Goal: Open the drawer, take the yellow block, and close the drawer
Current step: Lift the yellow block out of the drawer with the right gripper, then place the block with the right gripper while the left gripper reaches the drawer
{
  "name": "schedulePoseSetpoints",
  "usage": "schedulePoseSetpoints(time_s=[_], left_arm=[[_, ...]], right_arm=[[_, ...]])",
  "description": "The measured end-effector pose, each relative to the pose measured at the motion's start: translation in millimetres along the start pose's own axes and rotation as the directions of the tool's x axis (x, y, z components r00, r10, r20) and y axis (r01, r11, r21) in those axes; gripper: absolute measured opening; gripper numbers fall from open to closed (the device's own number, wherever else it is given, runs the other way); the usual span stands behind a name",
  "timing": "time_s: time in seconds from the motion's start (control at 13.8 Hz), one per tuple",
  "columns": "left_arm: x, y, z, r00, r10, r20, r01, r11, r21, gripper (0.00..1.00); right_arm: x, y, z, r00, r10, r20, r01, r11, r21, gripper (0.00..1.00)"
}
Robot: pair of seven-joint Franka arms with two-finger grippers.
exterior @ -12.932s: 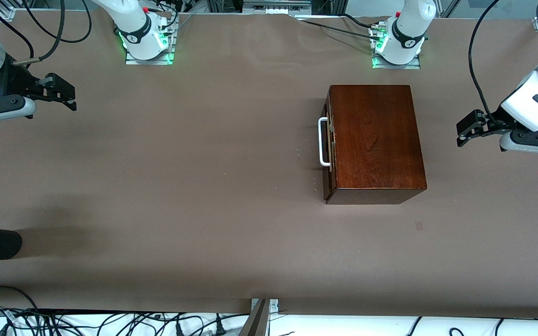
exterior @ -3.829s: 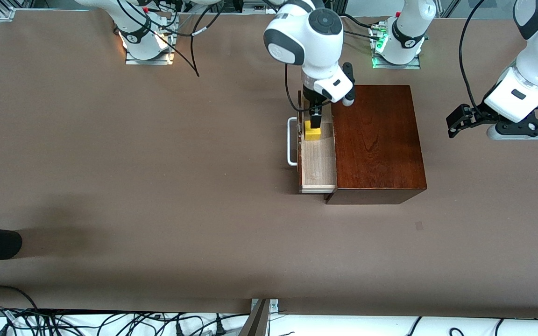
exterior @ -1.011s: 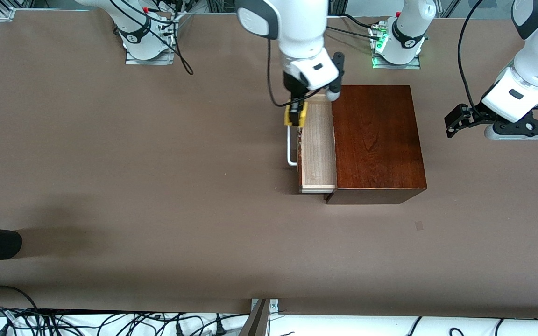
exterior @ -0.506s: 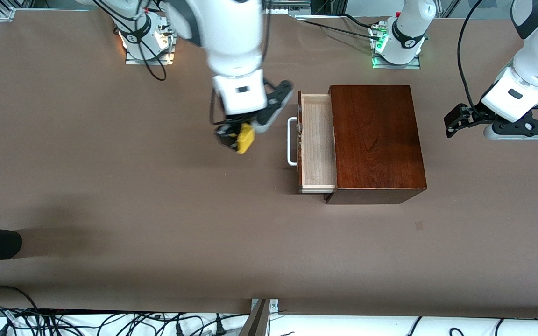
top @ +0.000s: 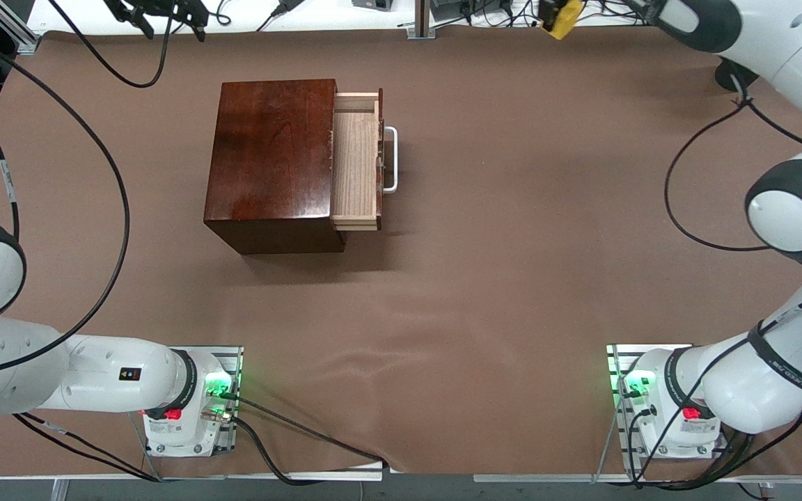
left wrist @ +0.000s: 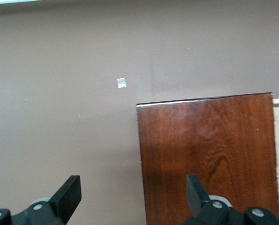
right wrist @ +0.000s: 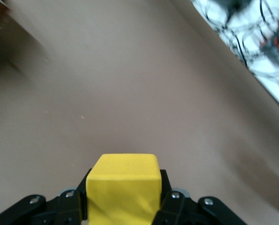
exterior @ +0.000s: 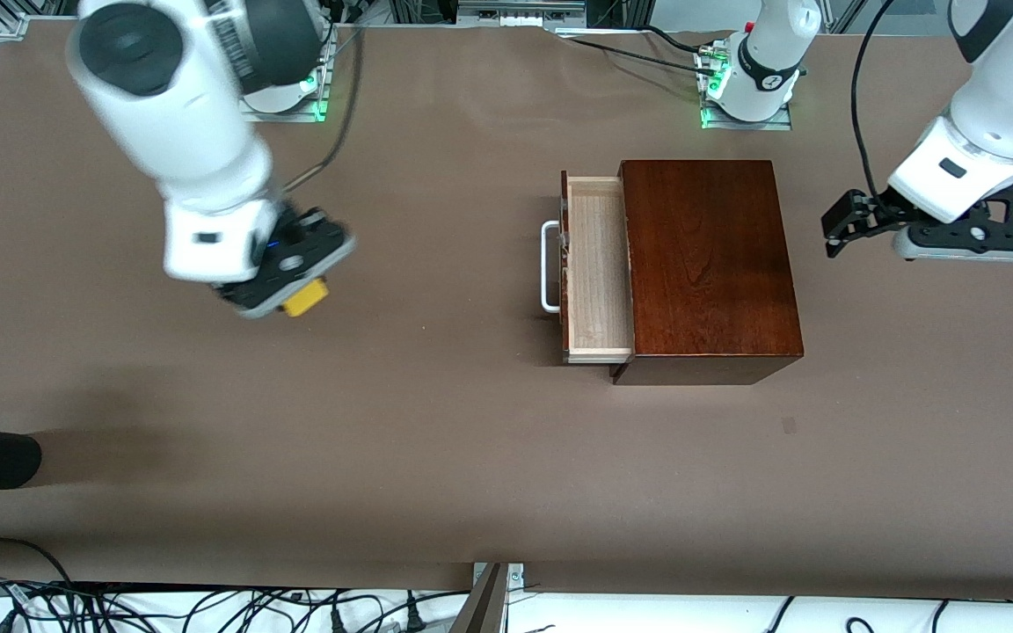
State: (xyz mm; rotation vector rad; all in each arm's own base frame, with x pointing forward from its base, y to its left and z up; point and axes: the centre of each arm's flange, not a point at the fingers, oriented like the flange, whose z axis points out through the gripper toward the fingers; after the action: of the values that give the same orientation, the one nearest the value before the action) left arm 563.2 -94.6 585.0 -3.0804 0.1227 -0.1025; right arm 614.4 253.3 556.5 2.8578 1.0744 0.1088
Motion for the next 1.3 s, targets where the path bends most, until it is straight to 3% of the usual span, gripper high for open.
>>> schedulePoseSetpoints(time_s=[0.36, 0.65, 0.87, 1.01, 1.3], left_arm=[[19.1, 98.4, -12.6, 0.986, 0.163, 0.046, -0.162, 0.986, -0.034, 1.00], [5.6, 197.8, 22.7, 0.946, 0.303, 0.118, -0.286, 0.948, -0.141, 1.00], [-22.4, 281.9, 49.1, 0.899, 0.408, 0.158, -0.368, 0.901, -0.231, 1.00], [-36.6, 332.8, 70.2, 0.885, 0.440, 0.152, -0.384, 0.874, -0.297, 1.00], [-35.7, 383.1, 97.5, 0.906, 0.412, 0.099, -0.324, 0.825, -0.463, 1.00]], right_arm=[[-62.9, 66.9, 78.7, 0.973, 0.214, 0.084, -0.219, 0.974, 0.052, 0.56], [-92.1, 74.8, 140.2, 0.909, 0.393, 0.140, -0.403, 0.914, 0.054, 0.56], [-104.8, 66.2, 181.0, 0.872, 0.469, 0.141, -0.478, 0.877, 0.042, 0.56], [-117.0, 59.8, 212.7, 0.855, 0.504, 0.124, -0.511, 0.859, 0.035, 0.56], [-151.4, 48.2, 276.2, 0.821, 0.561, 0.102, -0.566, 0.824, 0.023, 0.56]])
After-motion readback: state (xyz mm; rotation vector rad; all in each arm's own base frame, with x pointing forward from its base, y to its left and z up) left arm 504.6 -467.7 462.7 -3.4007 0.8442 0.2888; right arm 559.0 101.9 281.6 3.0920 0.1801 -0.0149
